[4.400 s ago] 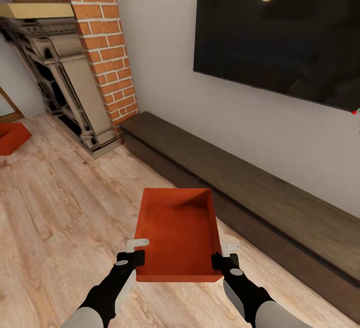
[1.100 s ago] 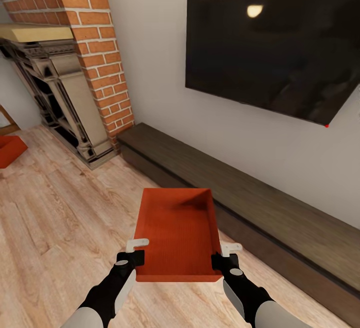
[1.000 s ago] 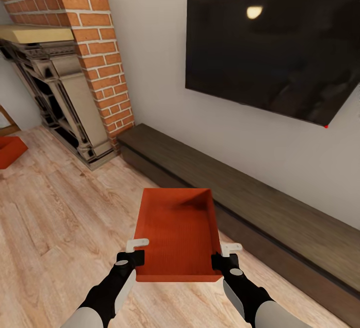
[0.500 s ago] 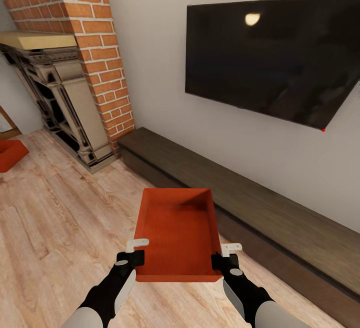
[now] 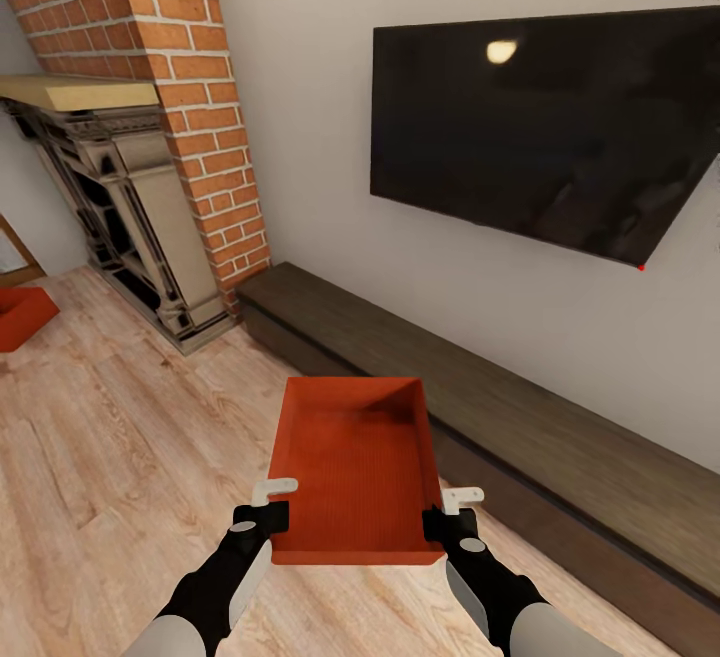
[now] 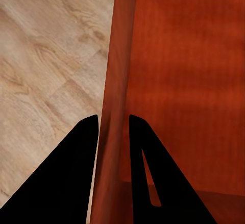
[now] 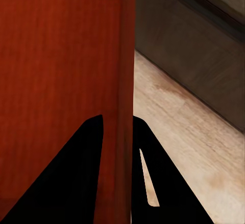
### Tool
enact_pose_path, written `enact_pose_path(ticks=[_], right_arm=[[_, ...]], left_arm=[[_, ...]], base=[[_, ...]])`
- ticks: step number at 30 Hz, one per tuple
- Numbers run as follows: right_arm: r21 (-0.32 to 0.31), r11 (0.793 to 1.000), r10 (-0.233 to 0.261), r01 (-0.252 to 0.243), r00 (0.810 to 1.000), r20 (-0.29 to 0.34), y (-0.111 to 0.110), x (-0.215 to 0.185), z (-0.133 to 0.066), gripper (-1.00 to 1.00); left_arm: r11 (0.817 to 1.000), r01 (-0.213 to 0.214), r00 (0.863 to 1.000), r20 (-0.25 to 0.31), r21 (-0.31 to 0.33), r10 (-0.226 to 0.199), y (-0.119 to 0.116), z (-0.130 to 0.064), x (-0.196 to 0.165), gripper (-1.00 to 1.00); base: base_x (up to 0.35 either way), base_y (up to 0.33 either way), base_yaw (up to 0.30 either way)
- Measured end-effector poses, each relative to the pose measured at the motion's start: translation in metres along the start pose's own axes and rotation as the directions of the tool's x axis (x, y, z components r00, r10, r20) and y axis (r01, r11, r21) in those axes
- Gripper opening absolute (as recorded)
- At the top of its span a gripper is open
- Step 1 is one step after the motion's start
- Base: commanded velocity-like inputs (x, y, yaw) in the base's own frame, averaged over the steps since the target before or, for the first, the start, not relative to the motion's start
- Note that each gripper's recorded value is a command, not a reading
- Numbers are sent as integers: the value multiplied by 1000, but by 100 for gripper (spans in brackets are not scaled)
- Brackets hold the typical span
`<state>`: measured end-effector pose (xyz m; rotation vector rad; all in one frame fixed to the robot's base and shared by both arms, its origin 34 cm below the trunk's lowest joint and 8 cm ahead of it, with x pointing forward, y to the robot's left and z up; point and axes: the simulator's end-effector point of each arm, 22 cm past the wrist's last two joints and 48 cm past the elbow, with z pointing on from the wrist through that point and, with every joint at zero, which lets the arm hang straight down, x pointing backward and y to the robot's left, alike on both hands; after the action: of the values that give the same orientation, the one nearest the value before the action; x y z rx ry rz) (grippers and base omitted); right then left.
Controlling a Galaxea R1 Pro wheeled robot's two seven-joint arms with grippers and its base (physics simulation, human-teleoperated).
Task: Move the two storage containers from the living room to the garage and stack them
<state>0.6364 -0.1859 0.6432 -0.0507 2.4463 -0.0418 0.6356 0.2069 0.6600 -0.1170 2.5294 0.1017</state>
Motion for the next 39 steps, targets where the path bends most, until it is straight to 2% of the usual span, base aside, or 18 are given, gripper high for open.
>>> enact_pose_path(ticks=[39], right_arm=[[4,1000,3,-3,998,58,-2,-31,-14,-100]], left_arm=[[1000,2,998,59,6,-2,0,-16,-30,-100]], base=[[0,0,0]])
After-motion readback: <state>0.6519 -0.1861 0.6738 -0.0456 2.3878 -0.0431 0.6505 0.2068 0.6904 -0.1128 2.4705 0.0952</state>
